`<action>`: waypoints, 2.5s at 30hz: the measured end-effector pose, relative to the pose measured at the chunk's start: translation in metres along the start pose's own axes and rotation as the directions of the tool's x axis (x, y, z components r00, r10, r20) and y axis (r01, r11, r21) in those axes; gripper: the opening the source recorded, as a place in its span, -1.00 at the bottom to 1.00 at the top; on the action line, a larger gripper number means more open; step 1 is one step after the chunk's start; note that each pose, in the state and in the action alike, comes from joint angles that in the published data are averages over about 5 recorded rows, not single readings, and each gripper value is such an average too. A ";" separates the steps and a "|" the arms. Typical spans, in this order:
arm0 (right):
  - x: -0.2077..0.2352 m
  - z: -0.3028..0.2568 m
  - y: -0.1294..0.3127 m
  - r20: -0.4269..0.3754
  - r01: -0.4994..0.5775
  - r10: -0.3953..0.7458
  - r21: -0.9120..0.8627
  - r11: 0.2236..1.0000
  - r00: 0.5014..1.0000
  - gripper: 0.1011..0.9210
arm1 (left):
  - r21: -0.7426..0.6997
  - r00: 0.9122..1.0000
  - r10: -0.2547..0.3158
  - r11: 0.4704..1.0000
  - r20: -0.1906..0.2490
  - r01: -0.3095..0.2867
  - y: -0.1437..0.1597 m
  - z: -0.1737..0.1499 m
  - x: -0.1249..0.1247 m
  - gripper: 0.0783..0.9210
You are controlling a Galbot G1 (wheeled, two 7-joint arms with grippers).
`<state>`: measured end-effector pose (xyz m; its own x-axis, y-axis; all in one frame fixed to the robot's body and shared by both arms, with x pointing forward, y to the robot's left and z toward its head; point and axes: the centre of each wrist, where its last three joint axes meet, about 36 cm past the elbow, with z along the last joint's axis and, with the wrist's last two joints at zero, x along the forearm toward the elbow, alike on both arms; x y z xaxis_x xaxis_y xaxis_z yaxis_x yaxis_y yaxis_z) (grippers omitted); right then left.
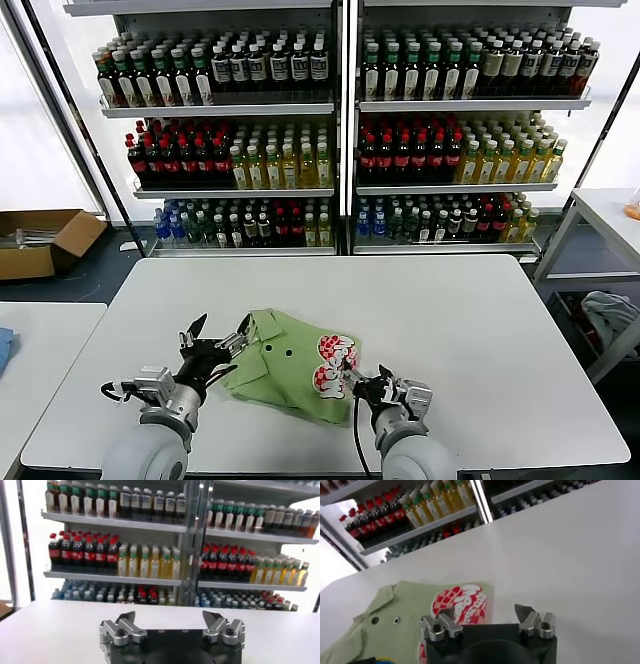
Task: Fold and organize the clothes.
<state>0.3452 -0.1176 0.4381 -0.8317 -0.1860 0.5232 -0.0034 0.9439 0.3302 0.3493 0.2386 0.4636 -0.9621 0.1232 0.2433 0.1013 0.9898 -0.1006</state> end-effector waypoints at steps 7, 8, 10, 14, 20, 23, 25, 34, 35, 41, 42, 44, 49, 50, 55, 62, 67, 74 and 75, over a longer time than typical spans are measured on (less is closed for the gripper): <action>-0.010 0.010 0.010 -0.036 -0.001 0.002 0.008 1.000 0.999 0.42 | -0.008 0.999 -0.029 1.000 -0.021 0.029 0.006 0.004 0.000 0.77; -0.011 0.011 0.010 -0.039 -0.002 0.003 0.009 1.000 0.999 0.36 | -0.008 0.999 -0.032 0.999 -0.025 0.032 0.006 0.005 0.000 0.77; -0.013 0.013 0.012 -0.043 -0.004 0.005 0.011 1.000 0.999 0.26 | -0.007 0.999 -0.037 0.999 -0.031 0.037 0.007 0.006 0.000 0.77; -0.015 0.016 0.014 -0.049 -0.004 0.005 0.018 1.000 0.999 -0.02 | -0.006 0.998 -0.045 0.999 -0.039 0.045 0.007 0.008 0.001 0.77; -0.016 0.019 0.014 -0.053 -0.002 0.004 0.033 0.999 0.999 -0.44 | -0.001 0.998 -0.052 0.999 -0.043 0.052 0.007 0.009 0.002 0.77; -0.016 0.021 0.014 -0.054 0.000 0.003 0.041 0.999 0.999 -0.65 | 0.001 0.998 -0.054 0.999 -0.045 0.054 0.007 0.009 0.003 0.77; -0.015 0.022 0.014 -0.054 0.000 0.003 0.048 0.999 0.999 -0.76 | 0.004 0.997 -0.055 0.998 -0.048 0.055 0.006 0.010 0.003 0.77; -0.013 0.016 0.003 -0.020 -0.020 0.022 0.094 0.995 1.000 -0.99 | 0.007 0.997 -0.057 0.998 -0.052 0.058 0.004 0.009 0.009 0.77; -0.013 0.014 0.001 -0.012 -0.024 0.026 0.102 0.994 1.000 -0.99 | 0.007 0.997 -0.057 0.998 -0.052 0.057 0.004 0.009 0.010 0.77; -0.017 -0.001 -0.021 0.037 -0.069 0.064 0.164 0.984 0.997 -0.99 | 0.010 0.998 -0.050 0.999 -0.048 0.051 0.001 0.007 0.013 0.77; -0.018 -0.003 -0.026 0.045 -0.079 0.072 0.177 0.981 0.996 -0.99 | 0.011 0.998 -0.048 0.999 -0.047 0.049 0.000 0.007 0.014 0.77; -0.021 -0.008 -0.036 0.060 -0.101 0.091 0.201 0.974 0.994 -0.99 | 0.012 0.998 -0.046 0.999 -0.045 0.046 -0.001 0.006 0.015 0.77; -0.033 -0.018 -0.063 0.081 -0.158 0.142 0.251 0.955 0.986 -0.99 | 0.017 0.998 -0.039 0.999 -0.044 0.040 -0.004 0.006 0.016 0.77; -0.035 -0.019 -0.067 0.084 -0.169 0.152 0.258 0.951 0.985 -0.98 | 0.019 0.998 -0.038 0.999 -0.045 0.039 -0.004 0.006 0.016 0.77; -0.046 -0.024 -0.085 0.104 -0.225 0.202 0.290 0.930 0.974 -0.77 | 0.023 0.998 -0.032 0.999 -0.047 0.033 -0.008 0.007 0.015 0.77; -0.042 -0.028 -0.094 0.150 -0.276 0.239 0.327 0.904 0.959 -0.26 | 0.027 0.998 -0.026 0.999 -0.050 0.028 -0.011 0.008 0.017 0.77; -0.018 -0.029 -0.081 0.184 -0.252 0.200 0.333 0.909 0.962 0.08 | 0.029 0.998 -0.020 0.999 -0.052 0.021 -0.014 0.009 0.017 0.77; 0.012 -0.017 -0.064 0.160 -0.194 0.153 0.290 0.937 0.975 0.56 | 0.032 0.998 -0.017 0.999 -0.062 0.019 -0.017 0.014 0.018 0.77; 0.014 -0.015 -0.063 0.149 -0.186 0.149 0.279 0.942 0.978 0.62 | 0.031 0.998 -0.017 0.999 -0.063 0.019 -0.017 0.015 0.018 0.77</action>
<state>0.3417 -0.1837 0.4365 -0.8963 -0.0007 0.4435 -0.0036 1.0000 -0.0056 0.3263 0.2234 0.4556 -0.9458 0.1107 0.3054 0.0750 0.9892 -0.1261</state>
